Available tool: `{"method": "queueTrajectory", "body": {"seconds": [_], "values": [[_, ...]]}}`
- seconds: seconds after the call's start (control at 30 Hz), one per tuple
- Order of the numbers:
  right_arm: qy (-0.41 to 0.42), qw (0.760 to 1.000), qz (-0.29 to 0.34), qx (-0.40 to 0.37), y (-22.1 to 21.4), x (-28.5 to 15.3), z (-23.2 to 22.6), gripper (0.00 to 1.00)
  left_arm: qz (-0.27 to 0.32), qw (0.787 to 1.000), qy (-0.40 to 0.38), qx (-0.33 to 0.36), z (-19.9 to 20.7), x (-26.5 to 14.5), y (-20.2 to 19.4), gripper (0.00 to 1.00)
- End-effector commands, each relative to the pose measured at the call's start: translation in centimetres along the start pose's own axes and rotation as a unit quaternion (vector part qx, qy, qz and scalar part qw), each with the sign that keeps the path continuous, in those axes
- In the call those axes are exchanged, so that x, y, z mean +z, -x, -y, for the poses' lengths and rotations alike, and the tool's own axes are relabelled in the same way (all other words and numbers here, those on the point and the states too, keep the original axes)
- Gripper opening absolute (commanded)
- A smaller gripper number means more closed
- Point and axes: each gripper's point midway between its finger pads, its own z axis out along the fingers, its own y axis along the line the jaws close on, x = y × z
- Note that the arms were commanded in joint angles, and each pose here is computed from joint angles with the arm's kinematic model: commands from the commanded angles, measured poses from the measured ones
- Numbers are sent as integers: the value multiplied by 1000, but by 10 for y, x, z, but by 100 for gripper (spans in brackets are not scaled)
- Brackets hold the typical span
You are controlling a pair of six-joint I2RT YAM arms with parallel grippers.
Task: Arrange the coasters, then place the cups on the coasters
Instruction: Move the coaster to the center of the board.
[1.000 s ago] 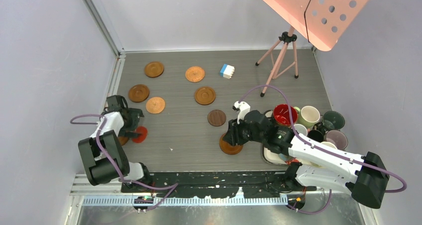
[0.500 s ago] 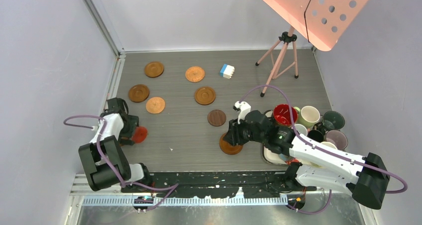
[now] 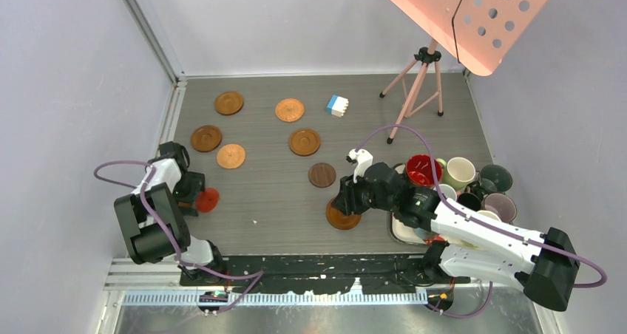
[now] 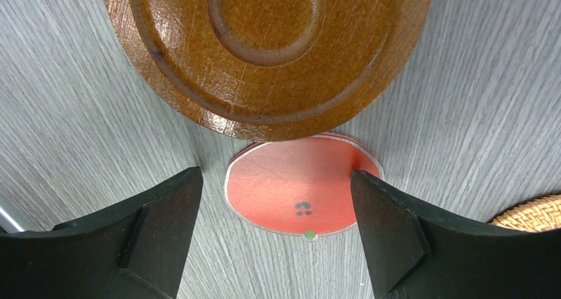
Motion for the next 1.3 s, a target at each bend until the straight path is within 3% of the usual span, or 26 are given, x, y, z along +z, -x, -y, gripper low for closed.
{"method": "queueTrajectory", "body": {"seconds": [0.0,0.23,0.67,0.93,1.27], "values": [[11,999,32,-11,22,-8,-10,45,14,1000,-7,-4,10,-7,12,85],[9,999,34,-12,23,-8,-10,45,-39,999,-20,-5,17,1,-9,81],[9,999,31,-8,19,-5,-8,45,-87,994,-52,34,28,-2,-50,78],[7,999,33,-8,18,-7,-7,45,-66,993,-82,48,36,-17,-47,76],[6,999,42,-11,23,-12,-8,45,28,992,-101,72,65,-31,15,76]]}}
